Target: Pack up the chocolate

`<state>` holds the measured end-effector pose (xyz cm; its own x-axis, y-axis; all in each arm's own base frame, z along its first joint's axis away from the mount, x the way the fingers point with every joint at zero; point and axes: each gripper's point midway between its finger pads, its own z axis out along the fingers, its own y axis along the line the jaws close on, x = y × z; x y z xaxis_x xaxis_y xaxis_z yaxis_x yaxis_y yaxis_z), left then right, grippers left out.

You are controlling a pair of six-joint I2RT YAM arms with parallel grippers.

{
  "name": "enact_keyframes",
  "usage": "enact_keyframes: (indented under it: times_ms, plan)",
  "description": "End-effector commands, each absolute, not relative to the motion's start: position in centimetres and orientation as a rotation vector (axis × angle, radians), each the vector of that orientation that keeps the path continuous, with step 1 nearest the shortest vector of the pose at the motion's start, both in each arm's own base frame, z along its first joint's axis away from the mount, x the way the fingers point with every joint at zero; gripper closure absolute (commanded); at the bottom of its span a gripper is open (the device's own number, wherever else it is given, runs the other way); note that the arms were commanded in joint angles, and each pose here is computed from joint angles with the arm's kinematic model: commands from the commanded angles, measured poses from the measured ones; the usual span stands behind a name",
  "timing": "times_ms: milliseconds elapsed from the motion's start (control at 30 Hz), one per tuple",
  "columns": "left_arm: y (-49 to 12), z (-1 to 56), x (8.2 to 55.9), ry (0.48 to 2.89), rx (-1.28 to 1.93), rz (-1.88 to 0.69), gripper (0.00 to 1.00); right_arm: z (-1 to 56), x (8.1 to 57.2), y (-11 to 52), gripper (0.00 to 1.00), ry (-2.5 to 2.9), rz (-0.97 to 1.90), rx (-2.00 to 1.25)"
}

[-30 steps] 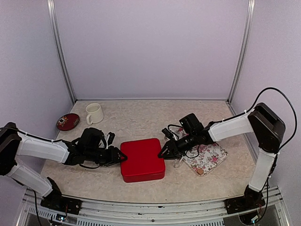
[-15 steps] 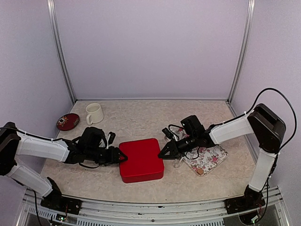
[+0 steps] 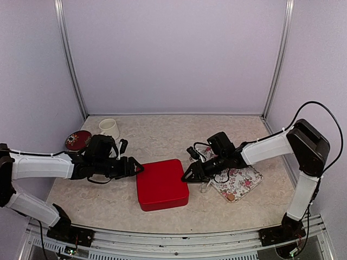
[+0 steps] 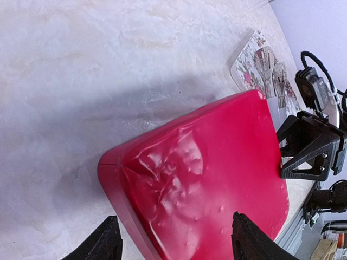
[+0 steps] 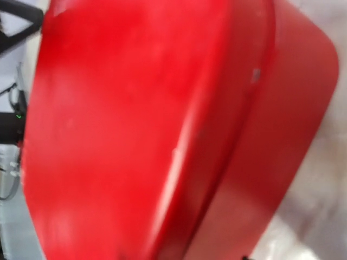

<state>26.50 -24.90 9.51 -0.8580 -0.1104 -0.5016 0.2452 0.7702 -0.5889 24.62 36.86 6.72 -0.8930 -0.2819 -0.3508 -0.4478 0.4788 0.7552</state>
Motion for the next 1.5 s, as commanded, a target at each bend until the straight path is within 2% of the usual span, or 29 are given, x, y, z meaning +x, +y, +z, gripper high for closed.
enact_keyframes:
  times_ms: [0, 67, 167, 333, 467, 600, 900, 1167, 1333, 1467]
  plan:
    - [-23.4, 11.9, 27.7, 2.396, 0.154, -0.766, 0.32, 10.6, 26.5, 36.3, 0.39, 2.454, 1.241, -0.659]
    - [-22.8, 13.0, 28.2, 2.375, 0.156, -0.722, 0.33, 11.7, 28.1, 35.4, 0.35, 2.425, 1.16, -0.643]
    - [-22.6, 14.6, 28.7, 2.348, 0.191, -0.67, 0.39, 13.0, 30.4, 34.3, 0.37, 2.357, 0.943, -0.698]
    - [-24.3, 15.1, 28.5, 2.351, 0.292, -0.662, 0.57, 16.2, 31.0, 36.7, 0.56, 2.248, 0.919, -0.824]
    - [-26.1, 14.6, 28.1, 2.363, 0.339, -0.676, 0.61, 16.7, 31.1, 39.3, 0.66, 2.224, 0.859, -0.932]
    - [-27.3, 14.1, 28.0, 2.37, 0.372, -0.679, 0.62, 14.1, 31.2, 40.2, 0.7, 2.274, 0.77, -0.986]
    - [-27.5, 12.6, 28.6, 2.403, 0.386, -0.625, 0.63, 3.2, 31.5, 38.5, 0.73, 2.482, 0.564, -1.001]
    - [-28.0, 13.9, 28.9, 2.389, 0.429, -0.563, 0.71, 2.1, 30.1, 37.7, 0.74, 2.521, 0.571, -1.007]
    - [-28.7, 13.5, 29.1, 2.403, 0.447, -0.546, 0.7, 4.6, 29.9, 38.7, 0.71, 2.445, 0.675, -0.999]
    - [-27.9, 13.8, 28.5, 2.38, 0.357, -0.594, 0.4, 10.0, 31.0, 39.2, 0.55, 2.308, 0.764, -0.957]
